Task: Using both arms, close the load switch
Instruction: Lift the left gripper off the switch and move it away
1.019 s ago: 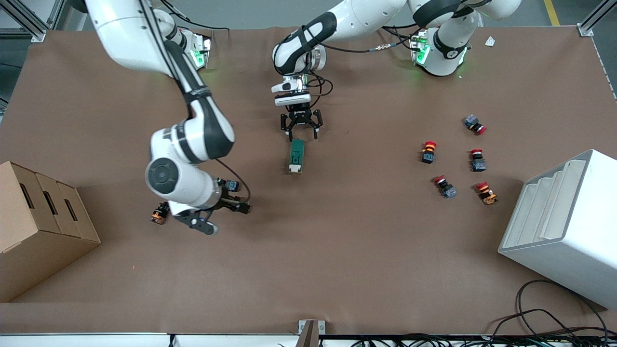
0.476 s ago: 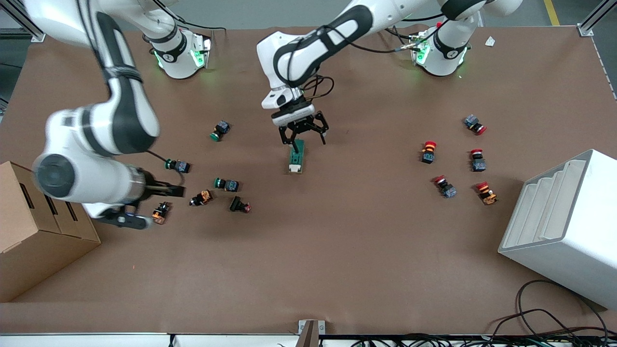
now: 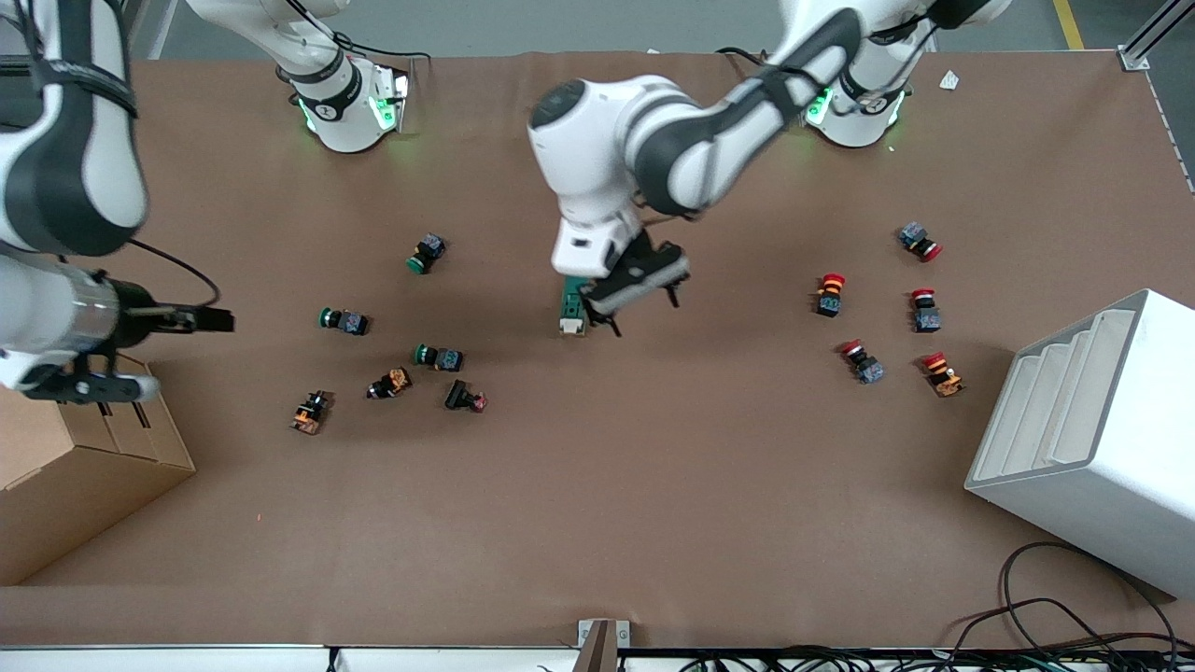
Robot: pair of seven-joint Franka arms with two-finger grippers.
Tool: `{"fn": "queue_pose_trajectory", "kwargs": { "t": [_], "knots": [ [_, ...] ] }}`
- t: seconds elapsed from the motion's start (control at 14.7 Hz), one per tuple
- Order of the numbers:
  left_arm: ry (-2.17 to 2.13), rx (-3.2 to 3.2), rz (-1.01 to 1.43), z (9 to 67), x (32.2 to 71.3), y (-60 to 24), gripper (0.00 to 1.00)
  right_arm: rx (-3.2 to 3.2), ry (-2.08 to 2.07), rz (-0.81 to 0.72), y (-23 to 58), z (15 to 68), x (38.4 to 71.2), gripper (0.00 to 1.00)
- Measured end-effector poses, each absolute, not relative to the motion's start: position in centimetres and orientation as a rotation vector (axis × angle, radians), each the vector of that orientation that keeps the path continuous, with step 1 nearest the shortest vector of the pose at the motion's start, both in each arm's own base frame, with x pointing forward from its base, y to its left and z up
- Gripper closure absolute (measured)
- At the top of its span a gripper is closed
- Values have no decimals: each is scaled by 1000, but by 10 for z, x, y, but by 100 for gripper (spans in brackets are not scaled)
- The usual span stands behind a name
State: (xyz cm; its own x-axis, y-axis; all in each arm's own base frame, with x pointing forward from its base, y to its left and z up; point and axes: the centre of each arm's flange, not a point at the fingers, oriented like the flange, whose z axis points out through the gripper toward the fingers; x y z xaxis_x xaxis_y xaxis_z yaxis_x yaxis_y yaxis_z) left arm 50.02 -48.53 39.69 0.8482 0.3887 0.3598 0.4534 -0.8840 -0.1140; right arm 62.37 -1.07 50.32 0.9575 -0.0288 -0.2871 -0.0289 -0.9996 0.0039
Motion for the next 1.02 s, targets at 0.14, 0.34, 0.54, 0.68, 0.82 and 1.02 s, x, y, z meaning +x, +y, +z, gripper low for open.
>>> {"fn": "queue_pose_trajectory", "kwargs": {
  "t": [0.14,0.34,0.54,0.68,0.82,1.02],
  "knots": [
    [-682,-2866,-387,421,527,-448,0,-3125,44,445,-26,520,622,0],
    [-597,-2907,-310,450,570,-380,0,-3129,83,426,-43,535,621,0],
    [-557,-2944,-245,464,605,-319,0,-3131,106,390,-55,546,622,0],
    [-539,-2989,-182,473,621,-281,0,-3133,100,376,-53,550,623,0],
    [-471,-3006,-166,478,634,-246,0,-3133,89,373,-49,551,623,0],
    [-312,-3031,-147,486,647,-205,0,-3132,82,374,-47,555,622,0]
  ]
}}
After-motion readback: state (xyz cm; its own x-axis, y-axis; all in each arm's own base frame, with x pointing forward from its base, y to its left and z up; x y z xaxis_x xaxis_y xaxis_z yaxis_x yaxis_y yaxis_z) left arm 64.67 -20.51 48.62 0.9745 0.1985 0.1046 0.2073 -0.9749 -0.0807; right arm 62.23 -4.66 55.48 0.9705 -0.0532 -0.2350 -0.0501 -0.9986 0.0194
